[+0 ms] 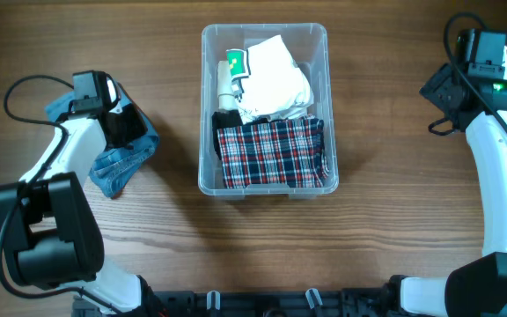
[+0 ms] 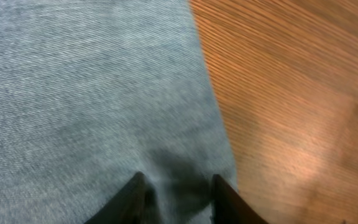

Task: Pack container

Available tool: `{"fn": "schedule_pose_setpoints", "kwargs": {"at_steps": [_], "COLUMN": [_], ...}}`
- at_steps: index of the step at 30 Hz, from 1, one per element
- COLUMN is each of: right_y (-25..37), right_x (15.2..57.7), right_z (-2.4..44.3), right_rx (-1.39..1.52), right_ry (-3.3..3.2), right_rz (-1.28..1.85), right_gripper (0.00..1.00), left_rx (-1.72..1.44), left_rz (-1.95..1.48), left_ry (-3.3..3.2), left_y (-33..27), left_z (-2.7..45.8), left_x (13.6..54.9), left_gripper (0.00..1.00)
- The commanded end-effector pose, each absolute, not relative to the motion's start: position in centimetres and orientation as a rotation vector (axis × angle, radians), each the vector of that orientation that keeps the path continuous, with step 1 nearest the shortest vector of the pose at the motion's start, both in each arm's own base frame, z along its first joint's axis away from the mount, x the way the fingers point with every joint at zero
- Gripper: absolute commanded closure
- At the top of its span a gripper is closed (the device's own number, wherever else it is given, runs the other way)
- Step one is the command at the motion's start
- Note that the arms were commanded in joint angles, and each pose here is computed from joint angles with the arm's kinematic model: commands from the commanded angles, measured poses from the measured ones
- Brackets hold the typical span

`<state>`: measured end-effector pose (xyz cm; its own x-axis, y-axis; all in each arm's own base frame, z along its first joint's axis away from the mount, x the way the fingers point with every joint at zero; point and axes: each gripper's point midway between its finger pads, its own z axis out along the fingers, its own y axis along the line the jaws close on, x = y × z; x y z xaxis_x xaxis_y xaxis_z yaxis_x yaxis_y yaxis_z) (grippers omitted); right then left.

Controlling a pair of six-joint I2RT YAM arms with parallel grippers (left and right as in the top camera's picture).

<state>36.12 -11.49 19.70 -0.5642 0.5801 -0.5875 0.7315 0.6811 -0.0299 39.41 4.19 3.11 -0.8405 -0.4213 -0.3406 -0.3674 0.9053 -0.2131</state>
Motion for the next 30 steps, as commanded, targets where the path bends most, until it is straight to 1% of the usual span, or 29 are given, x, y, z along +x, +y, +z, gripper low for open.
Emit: {"fn": "schedule_pose_setpoints", "kwargs": {"at_steps": [1, 2, 3, 8, 12, 14, 22, 30], "right_y": [-11.9, -11.8, -11.8, -11.8, -11.8, -11.8, -11.8, -11.8], "right_x": [35.9, 35.9, 35.9, 35.9, 35.9, 35.9, 35.9, 35.9], "right_z": [19.1, 19.1, 19.1, 19.1, 19.1, 19.1, 19.1, 19.1], "right_rx": [1.021, 1.021, 1.021, 1.021, 1.021, 1.021, 1.021, 1.021], "right_ry": [2.351, 2.350, 2.350, 2.351, 2.351, 2.351, 2.351, 2.351], "right_rz": [-0.390, -0.389, -0.389, -0.390, -0.389, -0.390, -0.389, -0.390], "right_gripper": [0.00, 0.00, 0.00, 0.00, 0.00, 0.00, 0.00, 0.00], "left_rx": [-0.528, -0.525, -0.521, -0.507, -0.502, -0.499, -0.484, -0.447], "left_rz": [-0.242, -0.241, -0.242, -0.242, -0.241, -0.241, -0.242, -0.241], "left_ry": [2.651, 2.639, 2.628, 2.586, 2.568, 2.560, 2.511, 2.408], "left_y": [3.3, 3.3, 3.3, 3.3, 3.2, 3.2, 3.2, 3.0], "left_z": [5.5, 6.0, 6.4, 8.4, 9.5, 9.9, 12.4, 16.7], "left_x": [39.7, 39.8, 39.8, 39.9, 39.6, 39.5, 39.0, 38.4], "left_gripper": [0.39, 0.30, 0.23, 0.09, 0.02, 0.00, 0.00, 0.01]}}
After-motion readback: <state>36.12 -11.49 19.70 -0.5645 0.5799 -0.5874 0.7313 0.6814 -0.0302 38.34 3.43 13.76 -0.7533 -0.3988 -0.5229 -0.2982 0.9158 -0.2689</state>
